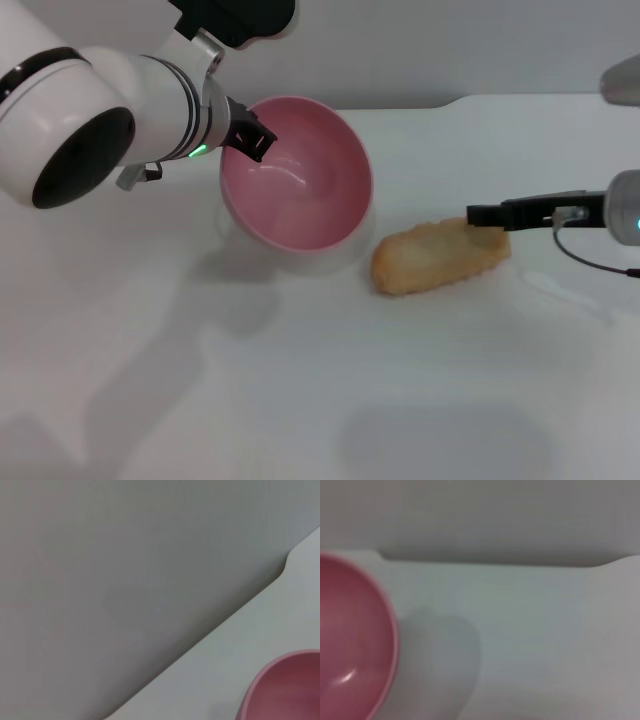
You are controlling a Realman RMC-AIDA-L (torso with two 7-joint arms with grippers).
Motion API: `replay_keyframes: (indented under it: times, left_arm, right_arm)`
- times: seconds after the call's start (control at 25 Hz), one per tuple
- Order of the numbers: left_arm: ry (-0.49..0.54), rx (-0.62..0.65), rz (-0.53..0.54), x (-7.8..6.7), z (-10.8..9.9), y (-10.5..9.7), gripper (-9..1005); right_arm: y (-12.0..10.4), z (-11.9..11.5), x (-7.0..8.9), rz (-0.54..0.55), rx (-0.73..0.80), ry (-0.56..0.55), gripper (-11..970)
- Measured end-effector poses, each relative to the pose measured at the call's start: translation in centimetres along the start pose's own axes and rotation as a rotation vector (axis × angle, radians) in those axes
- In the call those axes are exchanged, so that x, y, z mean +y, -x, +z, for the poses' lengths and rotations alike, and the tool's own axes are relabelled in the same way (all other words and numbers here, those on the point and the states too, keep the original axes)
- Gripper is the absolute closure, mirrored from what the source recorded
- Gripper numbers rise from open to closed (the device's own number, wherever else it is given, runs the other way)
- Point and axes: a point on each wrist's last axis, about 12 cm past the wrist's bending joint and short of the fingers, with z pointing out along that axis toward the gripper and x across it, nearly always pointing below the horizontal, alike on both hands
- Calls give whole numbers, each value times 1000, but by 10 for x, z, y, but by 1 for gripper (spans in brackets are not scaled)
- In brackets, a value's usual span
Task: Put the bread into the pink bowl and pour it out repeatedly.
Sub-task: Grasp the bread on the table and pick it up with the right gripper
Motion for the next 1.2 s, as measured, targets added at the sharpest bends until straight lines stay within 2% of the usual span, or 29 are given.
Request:
replay_keyframes:
  times: [0.16, 0.36, 0.72, 1.2]
  left_arm:
    - [0, -6, -1, 0, 0, 0, 941]
    - [0, -5, -1, 0, 1, 0, 941]
    - [-3, -5, 6, -2, 2, 2, 941]
    - [-6, -14, 15, -4, 1, 5, 941]
  right_arm:
    - [0, -6, -10, 57, -17, 2, 369]
    - [-1, -7, -11, 67, -13, 3, 376]
    - [-1, 10, -12, 38, 65, -13, 407]
    - [2, 27, -9, 21, 95, -18, 448]
